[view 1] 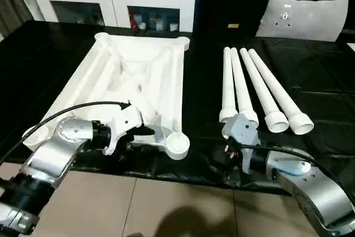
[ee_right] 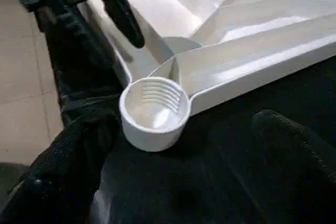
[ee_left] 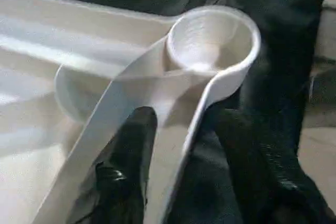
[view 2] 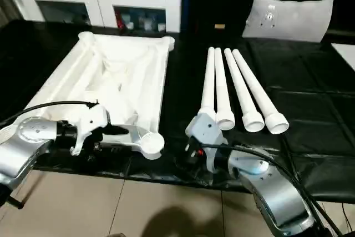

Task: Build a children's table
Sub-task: Move table base

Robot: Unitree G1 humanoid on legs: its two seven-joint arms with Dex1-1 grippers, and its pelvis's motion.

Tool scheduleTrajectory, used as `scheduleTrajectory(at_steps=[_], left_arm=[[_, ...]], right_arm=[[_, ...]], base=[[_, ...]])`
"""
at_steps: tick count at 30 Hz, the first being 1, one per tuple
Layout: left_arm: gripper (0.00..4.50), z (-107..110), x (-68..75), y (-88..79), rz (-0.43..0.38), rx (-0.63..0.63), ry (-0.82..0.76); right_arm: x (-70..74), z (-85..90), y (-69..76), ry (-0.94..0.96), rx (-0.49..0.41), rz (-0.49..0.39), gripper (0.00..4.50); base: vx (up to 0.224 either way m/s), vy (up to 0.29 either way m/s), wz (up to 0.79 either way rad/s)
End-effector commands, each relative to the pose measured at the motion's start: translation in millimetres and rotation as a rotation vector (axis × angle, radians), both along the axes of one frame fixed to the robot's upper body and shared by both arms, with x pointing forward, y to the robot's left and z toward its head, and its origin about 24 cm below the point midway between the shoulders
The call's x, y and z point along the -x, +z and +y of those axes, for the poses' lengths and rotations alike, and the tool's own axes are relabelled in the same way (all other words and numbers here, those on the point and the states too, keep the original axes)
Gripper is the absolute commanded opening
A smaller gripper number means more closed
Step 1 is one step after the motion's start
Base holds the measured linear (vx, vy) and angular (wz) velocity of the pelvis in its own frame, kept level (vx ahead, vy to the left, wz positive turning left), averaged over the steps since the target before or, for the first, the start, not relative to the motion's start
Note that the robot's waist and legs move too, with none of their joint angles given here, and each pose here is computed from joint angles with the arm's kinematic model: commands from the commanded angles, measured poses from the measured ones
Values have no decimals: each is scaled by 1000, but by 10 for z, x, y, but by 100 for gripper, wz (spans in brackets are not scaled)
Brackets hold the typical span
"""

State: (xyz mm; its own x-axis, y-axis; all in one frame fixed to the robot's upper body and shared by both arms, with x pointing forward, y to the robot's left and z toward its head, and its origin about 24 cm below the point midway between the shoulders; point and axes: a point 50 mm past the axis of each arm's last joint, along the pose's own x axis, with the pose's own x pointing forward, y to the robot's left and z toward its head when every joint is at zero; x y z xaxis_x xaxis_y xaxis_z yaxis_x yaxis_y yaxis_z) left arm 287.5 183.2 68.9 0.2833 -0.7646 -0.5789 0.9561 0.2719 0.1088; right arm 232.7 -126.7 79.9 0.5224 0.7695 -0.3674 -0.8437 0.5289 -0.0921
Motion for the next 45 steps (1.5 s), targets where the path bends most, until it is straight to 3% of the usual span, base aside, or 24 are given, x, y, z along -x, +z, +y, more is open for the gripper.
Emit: scheduleTrajectory(at_steps=[1,7,18,24,30,34,37,39,45], left_arm=[[195,7,-36,19,-19,-39,-26],[150,75,-105,-32,-21,-116,-37],[64,74,-154,-114,-2,-134,-52],[35,34,-219,-100,-1,-75,9],[3,-65,-332,-47,-68,-20,31],[3,-103,-310,-51,-96,-19,-25],[3,-116,-316,-9,-93,42,-2],[44,-112,-317,34,-118,62,-2],[92,-71,-341,150,-173,98,37]], right_arm=[[45,25,25,34,0,6,450],[49,47,25,51,3,16,450],[48,33,28,52,10,24,450],[58,38,33,46,7,22,450],[6,38,43,22,10,12,450],[-18,23,55,-3,9,3,450],[-158,-24,103,-123,-53,-15,450],[-185,-8,162,-130,-96,-28,450],[-407,29,298,-266,-108,-149,450]], base=[[0,0,0],[0,0,0],[0,0,0],[0,0,0],[0,0,0],[0,0,0],[0,0,0],[0,0,0],[0,0,0]])
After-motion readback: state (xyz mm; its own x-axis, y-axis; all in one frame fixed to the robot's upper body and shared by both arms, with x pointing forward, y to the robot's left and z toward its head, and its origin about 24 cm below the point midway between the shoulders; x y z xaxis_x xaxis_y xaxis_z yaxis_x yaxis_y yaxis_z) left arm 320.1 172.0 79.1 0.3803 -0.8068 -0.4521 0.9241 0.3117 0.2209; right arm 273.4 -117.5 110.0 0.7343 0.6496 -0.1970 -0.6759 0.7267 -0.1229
